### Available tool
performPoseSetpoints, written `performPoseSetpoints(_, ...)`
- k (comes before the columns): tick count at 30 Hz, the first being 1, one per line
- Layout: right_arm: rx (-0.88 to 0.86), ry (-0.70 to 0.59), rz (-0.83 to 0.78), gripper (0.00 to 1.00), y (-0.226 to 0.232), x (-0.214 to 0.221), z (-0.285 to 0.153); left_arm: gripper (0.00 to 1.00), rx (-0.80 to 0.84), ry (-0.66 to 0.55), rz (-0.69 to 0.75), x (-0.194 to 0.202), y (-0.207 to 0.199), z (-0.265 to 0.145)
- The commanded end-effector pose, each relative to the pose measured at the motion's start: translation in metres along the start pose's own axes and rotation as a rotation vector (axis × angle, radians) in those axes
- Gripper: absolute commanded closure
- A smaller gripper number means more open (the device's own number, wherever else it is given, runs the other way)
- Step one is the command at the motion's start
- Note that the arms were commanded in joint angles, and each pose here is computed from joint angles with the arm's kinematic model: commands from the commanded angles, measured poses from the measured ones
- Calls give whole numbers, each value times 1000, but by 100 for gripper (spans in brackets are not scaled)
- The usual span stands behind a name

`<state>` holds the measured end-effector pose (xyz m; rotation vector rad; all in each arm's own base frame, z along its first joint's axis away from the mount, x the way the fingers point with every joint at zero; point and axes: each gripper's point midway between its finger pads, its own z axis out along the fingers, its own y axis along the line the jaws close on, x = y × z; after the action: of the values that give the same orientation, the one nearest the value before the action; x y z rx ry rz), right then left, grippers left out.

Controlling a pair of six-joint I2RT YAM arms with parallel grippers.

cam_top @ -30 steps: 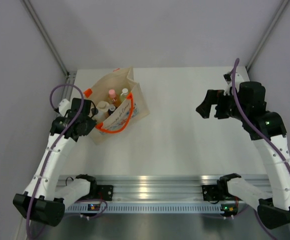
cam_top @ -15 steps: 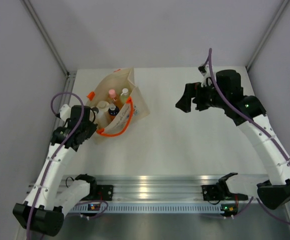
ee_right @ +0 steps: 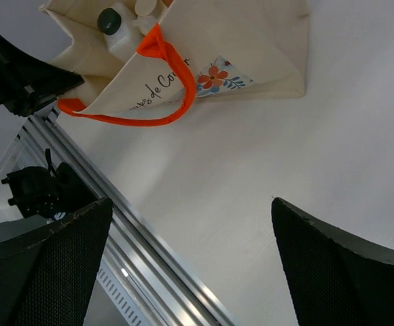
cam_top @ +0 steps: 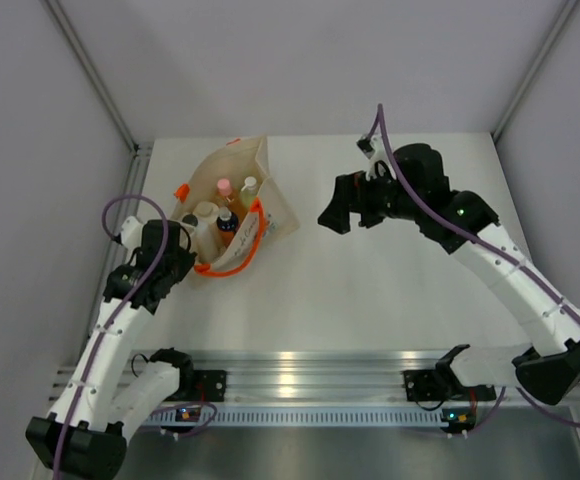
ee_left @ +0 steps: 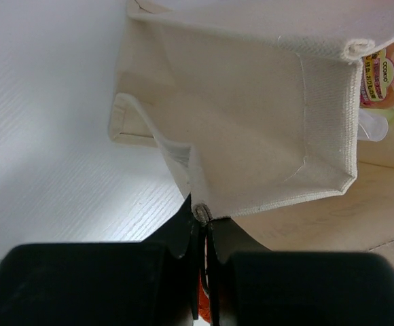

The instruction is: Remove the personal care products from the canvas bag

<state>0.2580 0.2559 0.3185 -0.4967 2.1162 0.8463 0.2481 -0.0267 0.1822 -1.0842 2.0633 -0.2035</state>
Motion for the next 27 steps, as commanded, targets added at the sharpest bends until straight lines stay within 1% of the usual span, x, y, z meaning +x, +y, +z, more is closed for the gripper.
performPoseSetpoints(1,-115,-107,-35,4,40,-30,13,100,-128,154,39,46,39,14)
performPoseSetpoints(3,-153,-92,-46,5,58,-29,26,100,-122,154,31,48,39,15)
performPoseSetpoints(5,-180,-108,-55,7,73,-35,36,100,-122,155,26,50,39,16)
performPoseSetpoints(9,-246,-95,-94,11,116,-42,69,100,-120,148,13,49,40,14)
performPoseSetpoints(15,-257,-100,-140,16,155,-50,114,100,-118,122,-2,44,40,14)
performPoseSetpoints(17,-244,-110,-151,17,159,-53,125,100,-122,119,-4,44,41,14)
performPoseSetpoints(20,-235,-107,-168,18,165,-54,153,100,-126,113,-15,44,43,14)
performPoseSetpoints(27,-160,-103,-221,21,150,-49,205,100,-107,91,-50,40,42,10)
